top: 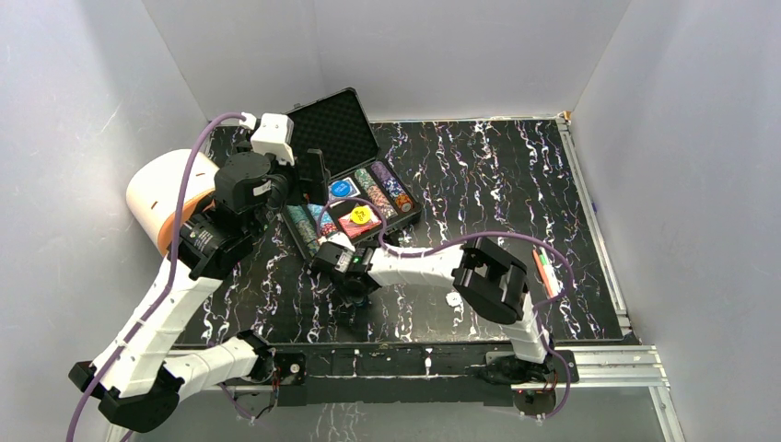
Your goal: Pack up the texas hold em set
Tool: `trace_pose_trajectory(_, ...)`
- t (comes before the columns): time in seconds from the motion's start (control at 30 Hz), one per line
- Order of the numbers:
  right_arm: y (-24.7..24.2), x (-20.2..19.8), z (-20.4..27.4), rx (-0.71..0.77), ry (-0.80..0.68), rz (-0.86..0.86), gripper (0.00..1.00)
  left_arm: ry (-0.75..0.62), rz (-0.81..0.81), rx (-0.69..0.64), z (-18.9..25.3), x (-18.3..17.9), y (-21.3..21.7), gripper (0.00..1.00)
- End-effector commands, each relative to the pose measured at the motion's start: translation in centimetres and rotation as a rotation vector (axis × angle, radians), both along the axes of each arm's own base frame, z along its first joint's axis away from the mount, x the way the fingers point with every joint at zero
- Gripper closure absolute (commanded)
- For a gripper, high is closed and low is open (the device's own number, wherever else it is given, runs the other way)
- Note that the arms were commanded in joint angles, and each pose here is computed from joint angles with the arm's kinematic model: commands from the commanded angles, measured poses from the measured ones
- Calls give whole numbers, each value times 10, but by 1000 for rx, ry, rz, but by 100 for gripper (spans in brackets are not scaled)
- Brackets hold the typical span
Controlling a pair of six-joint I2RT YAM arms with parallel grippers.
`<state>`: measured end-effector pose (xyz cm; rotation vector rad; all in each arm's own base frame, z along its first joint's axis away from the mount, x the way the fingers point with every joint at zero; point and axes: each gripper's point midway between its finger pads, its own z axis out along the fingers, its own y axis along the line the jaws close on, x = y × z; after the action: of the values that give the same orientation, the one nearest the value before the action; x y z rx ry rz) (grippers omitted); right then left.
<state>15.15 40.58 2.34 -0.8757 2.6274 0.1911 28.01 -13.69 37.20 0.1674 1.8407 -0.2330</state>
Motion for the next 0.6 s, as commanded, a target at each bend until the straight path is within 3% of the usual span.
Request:
trace_pose_trajectory(0.0, -16, 14, 0, -14, -89, -78, 58, 11, 23, 1, -4, 0, 4, 2)
trace_pose_trajectory(0.23, -33, 39, 44, 137, -188, -234, 57, 64, 50, 1, -23, 2, 4, 1)
trace_pose_trajectory(0.57, -87, 68, 73, 369, -144, -543, 55, 313, -13, -69, -118, -6, -29, 2)
